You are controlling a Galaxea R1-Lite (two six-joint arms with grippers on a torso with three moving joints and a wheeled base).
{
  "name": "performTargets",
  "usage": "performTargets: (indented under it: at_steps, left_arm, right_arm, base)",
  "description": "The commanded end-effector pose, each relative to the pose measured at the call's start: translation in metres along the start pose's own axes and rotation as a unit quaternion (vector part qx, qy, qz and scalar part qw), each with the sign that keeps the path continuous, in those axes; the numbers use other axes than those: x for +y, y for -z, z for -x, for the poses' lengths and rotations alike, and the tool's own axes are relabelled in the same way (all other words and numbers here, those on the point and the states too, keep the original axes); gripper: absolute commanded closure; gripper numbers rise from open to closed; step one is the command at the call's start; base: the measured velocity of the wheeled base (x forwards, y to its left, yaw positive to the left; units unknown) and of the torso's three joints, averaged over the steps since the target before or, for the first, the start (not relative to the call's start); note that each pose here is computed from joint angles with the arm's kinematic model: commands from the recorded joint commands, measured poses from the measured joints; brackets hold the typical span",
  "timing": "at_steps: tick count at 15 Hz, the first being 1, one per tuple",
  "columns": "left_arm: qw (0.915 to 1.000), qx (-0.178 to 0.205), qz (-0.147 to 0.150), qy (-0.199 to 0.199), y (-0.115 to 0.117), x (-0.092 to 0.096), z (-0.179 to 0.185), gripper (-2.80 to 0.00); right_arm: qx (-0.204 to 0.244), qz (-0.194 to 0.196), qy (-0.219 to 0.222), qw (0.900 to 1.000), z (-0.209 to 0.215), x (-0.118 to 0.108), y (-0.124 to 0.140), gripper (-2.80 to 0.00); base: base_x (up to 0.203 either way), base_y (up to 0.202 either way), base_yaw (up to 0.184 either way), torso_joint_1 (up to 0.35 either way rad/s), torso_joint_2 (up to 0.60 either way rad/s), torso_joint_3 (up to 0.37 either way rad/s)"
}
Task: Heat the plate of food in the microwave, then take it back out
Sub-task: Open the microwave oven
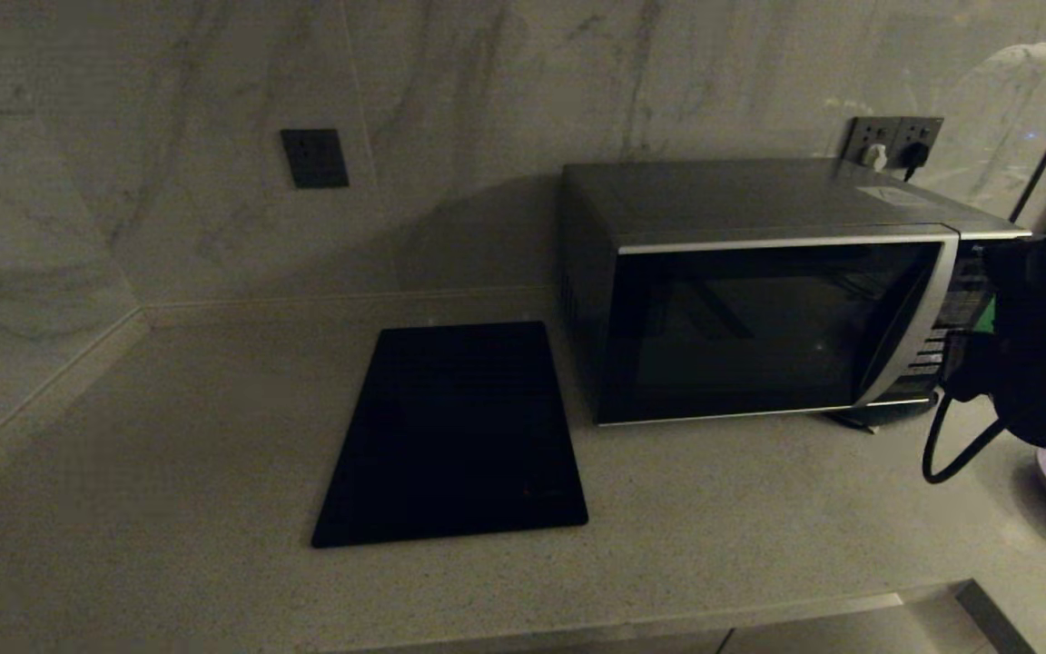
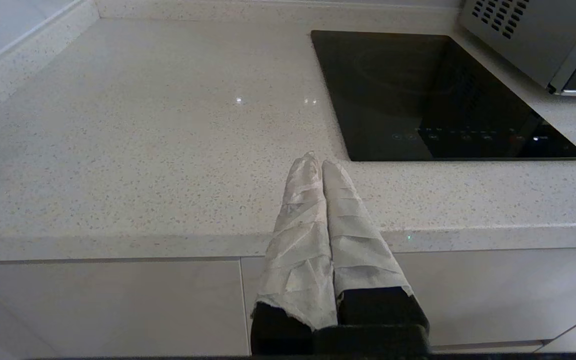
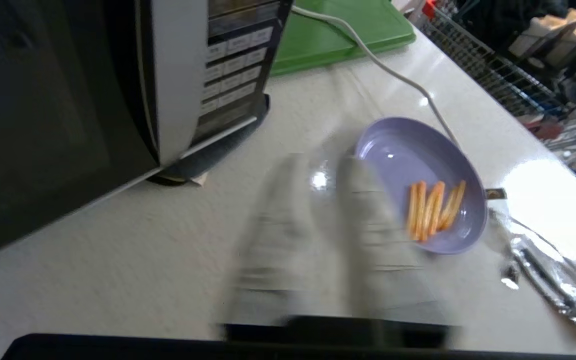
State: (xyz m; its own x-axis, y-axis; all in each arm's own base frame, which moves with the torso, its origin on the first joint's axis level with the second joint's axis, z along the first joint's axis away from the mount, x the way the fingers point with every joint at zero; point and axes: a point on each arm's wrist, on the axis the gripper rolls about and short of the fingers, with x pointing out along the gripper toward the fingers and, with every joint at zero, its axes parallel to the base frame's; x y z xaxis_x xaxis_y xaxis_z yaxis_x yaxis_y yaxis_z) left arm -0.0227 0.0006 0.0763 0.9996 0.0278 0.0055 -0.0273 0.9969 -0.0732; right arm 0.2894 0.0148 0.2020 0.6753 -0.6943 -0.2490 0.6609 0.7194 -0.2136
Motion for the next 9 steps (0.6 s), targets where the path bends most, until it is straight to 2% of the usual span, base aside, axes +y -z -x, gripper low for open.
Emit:
performTargets:
  at_steps: [1, 6, 9]
  left_arm:
    - [1.0, 0.0, 0.0, -0.001, 0.0, 0.0, 0.0, 0.0]
    - [1.0, 0.0, 0.0, -0.001, 0.0, 0.0, 0.0, 0.0]
    - [1.0, 0.0, 0.0, -0.001, 0.0, 0.0, 0.0, 0.0]
  right_arm:
    - [0.007, 0.007, 0.002, 1.0, -0.006, 0.008, 0.005, -2.8]
    - [-0.02, -0.027, 0.003, 0.999, -0.023, 0.027, 0.01, -2.8]
    - [-0.023, -0.041, 0.019, 0.999, -0.033, 0.044, 0.02, -2.8]
  base:
    - [0.0, 0.0, 0.0, 0.0, 0.0, 0.0]
    - [0.0, 0.0, 0.0, 0.0, 0.0, 0.0]
    - [0.0, 0.0, 0.0, 0.0, 0.0, 0.0]
